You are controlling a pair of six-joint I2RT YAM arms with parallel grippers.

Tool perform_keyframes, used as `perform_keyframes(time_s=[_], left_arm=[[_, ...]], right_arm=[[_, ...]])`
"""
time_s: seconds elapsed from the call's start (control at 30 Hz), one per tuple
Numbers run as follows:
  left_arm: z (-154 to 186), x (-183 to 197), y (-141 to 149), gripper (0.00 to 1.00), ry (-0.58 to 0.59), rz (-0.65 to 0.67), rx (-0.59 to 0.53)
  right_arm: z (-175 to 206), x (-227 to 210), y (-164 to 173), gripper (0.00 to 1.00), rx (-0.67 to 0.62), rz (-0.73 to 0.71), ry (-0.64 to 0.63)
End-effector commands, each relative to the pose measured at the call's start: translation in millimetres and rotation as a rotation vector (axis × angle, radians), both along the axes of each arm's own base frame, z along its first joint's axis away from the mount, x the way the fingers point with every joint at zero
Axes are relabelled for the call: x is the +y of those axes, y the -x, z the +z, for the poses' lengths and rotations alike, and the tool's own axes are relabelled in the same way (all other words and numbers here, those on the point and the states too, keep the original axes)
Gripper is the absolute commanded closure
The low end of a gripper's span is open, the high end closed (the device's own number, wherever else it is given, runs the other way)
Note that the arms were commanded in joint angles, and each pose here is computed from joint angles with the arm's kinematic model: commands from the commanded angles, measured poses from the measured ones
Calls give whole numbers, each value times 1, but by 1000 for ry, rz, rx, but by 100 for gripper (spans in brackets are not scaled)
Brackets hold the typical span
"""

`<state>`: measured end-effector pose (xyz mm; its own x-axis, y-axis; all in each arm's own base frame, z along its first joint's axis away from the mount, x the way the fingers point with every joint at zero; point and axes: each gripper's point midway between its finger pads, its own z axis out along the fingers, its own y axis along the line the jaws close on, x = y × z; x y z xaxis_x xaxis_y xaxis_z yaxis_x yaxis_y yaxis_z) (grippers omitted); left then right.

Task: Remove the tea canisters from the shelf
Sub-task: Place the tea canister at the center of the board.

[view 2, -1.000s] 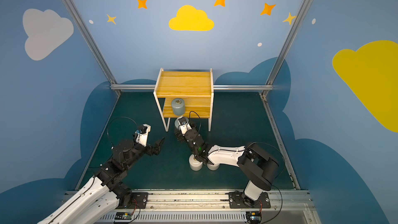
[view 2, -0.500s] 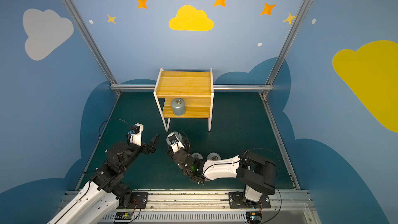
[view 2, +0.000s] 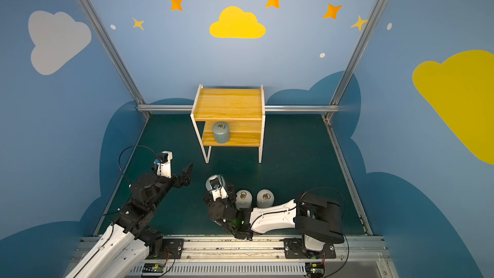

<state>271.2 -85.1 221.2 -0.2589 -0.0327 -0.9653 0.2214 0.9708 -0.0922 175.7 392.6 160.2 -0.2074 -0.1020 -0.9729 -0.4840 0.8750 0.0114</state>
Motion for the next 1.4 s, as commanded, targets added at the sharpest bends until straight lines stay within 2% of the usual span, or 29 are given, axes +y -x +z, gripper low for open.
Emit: perform_keyframes(time_s=[0.0, 0.6, 1.37], left_arm=[[4, -2, -2, 0, 35, -10, -19], [0, 0, -6, 0, 41, -6, -6], [-5, 4, -10, 0, 49, 8, 0]], right_arm=[[-7, -4, 2, 38, 40, -51, -63], [-54, 4, 9, 40, 148, -26, -16], [-90, 4, 5, 40, 224, -35, 31]])
